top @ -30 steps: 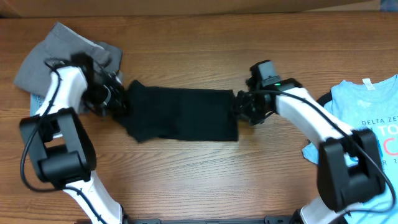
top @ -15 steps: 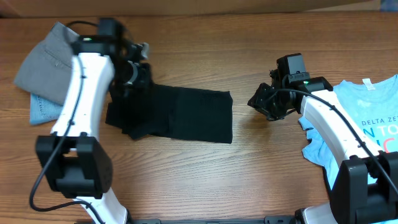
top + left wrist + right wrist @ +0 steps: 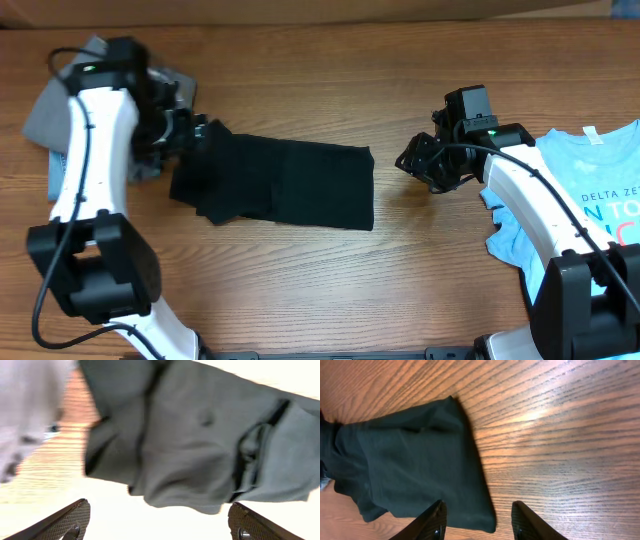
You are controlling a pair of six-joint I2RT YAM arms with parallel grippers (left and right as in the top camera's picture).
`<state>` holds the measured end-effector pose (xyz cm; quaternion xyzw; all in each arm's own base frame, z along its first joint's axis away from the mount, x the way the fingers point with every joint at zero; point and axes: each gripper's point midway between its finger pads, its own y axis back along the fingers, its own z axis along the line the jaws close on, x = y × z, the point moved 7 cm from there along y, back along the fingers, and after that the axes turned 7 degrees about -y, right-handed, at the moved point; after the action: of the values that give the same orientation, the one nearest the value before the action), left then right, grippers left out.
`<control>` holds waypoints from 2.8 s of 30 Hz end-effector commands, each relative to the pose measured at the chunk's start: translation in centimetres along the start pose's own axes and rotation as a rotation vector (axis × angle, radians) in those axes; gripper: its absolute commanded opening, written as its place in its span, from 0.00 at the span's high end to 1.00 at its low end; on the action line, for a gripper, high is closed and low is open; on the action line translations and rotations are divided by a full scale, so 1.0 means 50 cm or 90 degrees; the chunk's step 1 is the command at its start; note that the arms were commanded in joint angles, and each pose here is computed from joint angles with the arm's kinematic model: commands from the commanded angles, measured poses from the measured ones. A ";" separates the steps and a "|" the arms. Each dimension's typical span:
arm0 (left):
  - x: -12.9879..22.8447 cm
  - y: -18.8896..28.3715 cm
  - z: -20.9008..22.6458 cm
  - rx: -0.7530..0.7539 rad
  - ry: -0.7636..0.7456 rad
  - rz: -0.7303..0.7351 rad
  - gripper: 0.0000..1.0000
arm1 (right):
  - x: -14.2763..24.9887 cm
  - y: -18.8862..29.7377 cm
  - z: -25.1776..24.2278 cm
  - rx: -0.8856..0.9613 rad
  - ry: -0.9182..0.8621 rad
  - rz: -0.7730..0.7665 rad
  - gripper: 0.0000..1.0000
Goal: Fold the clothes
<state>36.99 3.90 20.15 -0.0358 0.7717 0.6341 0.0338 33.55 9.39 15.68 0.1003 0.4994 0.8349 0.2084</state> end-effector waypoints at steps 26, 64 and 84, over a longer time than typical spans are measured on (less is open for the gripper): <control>0.024 -0.251 0.112 0.050 -0.021 0.065 0.08 | 0.005 0.016 0.019 -0.045 0.027 0.009 0.45; -0.085 -0.042 -0.027 0.153 -0.075 -0.007 0.96 | 0.004 0.016 0.020 -0.046 0.028 0.007 0.45; -0.054 -0.117 -0.349 0.026 -0.277 0.038 0.91 | 0.004 0.016 0.019 -0.044 0.028 0.008 0.45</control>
<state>40.66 -12.48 17.93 0.1149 0.7784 0.5949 0.1644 33.45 9.92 15.92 0.0932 0.4802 0.8511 0.1906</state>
